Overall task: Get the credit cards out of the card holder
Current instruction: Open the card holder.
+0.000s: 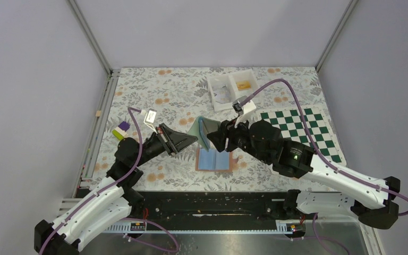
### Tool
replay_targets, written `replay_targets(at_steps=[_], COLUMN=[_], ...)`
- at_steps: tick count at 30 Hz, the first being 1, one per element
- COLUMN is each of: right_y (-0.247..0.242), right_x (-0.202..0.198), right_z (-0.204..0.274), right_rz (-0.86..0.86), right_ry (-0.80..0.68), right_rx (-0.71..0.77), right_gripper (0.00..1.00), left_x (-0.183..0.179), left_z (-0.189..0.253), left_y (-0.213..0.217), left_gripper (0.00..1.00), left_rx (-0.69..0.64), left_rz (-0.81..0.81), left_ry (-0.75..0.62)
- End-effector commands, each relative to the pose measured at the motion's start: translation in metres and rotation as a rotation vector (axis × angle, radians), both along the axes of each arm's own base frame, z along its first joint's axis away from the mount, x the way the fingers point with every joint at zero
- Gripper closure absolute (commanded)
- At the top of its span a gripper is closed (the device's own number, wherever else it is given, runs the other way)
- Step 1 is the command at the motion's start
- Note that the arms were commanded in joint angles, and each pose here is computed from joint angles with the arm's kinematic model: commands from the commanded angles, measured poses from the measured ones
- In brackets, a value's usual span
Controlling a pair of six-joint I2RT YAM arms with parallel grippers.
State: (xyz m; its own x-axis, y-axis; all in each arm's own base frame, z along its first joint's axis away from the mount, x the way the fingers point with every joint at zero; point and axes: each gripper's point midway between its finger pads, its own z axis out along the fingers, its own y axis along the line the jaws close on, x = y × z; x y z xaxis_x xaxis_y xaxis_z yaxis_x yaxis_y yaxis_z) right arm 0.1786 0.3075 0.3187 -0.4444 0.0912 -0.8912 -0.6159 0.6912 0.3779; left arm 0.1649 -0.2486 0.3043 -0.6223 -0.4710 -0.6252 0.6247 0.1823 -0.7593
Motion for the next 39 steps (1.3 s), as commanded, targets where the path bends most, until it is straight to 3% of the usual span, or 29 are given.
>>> replay_targets(at_steps=[1,9,13,19,28,39], right_y=[-0.02,-0.024,-0.017,-0.019,-0.033,-0.055], right_x=[0.003,0.005,0.003,0.01,0.005,-0.004], right_z=[0.009,0.003,0.001,0.002,0.024,0.029], right_rz=[-0.031,-0.034,-0.001,-0.05,-0.069,-0.076], right_ry=[-0.091,-0.13,-0.121,-0.129,-0.156,-0.159], right_rx=[-0.02,-0.047,-0.048,-0.042,0.04,0.064], right_gripper=[0.43,0.35,0.25,0.25,0.34,0.25], left_x=[-0.01,-0.013,-0.013,-0.016,-0.014,-0.016], left_z=[0.042,0.047,0.047,0.048,0.043,0.044], left_y=[0.005,0.004,0.003,0.001,0.001,0.001], left_gripper=[1.0,1.0,1.0,1.0,1.0,1.0], left_rx=[-0.073,-0.081,-0.083,-0.086,-0.066,-0.081], left_rz=[-0.015,-0.034,-0.042,-0.061,-0.057,-0.063], left_ry=[-0.114,-0.12,-0.119,-0.125,-0.124,-0.155])
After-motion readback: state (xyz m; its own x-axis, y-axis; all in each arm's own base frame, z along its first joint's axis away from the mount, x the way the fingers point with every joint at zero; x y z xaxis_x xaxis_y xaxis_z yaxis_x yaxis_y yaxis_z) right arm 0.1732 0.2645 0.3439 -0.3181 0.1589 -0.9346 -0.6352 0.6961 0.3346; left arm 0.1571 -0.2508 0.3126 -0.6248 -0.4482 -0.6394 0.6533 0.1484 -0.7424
